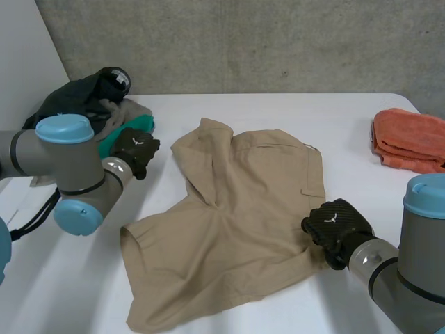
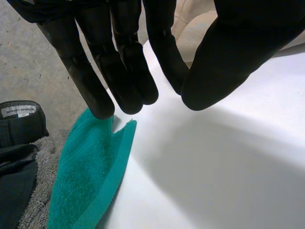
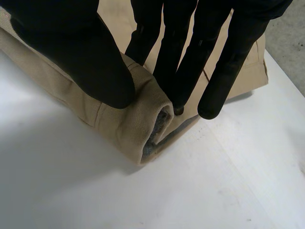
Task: Fold the laundry.
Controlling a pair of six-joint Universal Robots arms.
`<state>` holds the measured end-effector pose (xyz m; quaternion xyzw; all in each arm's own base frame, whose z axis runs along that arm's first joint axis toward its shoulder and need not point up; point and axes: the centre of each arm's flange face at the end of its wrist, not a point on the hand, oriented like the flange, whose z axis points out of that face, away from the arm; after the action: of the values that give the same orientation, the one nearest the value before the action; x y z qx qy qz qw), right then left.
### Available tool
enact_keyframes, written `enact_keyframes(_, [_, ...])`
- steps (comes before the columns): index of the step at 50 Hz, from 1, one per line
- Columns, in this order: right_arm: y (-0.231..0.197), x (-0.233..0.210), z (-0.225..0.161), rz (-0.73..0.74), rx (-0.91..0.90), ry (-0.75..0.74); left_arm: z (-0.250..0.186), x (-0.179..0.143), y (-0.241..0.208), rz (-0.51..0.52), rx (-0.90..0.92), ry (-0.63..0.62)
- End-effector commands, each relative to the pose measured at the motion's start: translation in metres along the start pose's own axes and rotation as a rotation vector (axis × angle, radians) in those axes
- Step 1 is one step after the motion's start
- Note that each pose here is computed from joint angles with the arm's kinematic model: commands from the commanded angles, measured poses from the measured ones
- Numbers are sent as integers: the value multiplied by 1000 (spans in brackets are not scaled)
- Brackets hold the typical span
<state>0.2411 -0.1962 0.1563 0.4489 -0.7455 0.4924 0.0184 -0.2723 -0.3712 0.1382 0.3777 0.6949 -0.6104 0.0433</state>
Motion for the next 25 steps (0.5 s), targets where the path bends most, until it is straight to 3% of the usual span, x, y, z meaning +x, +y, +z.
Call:
enact_keyframes(1, [-1, -2, -1, -3, 4, -6, 4, 1, -17, 4, 108, 57])
enact_keyframes(9, [-1, -2, -1, 0, 5, -5, 18, 25, -26, 17, 310, 321])
enact_keyframes(22, [-1, -1, -1, 0, 4, -3, 57, 39, 6, 16, 290, 311])
enact_keyframes(25, [0, -1, -1, 1, 3, -2, 62, 29, 6, 18, 263, 233])
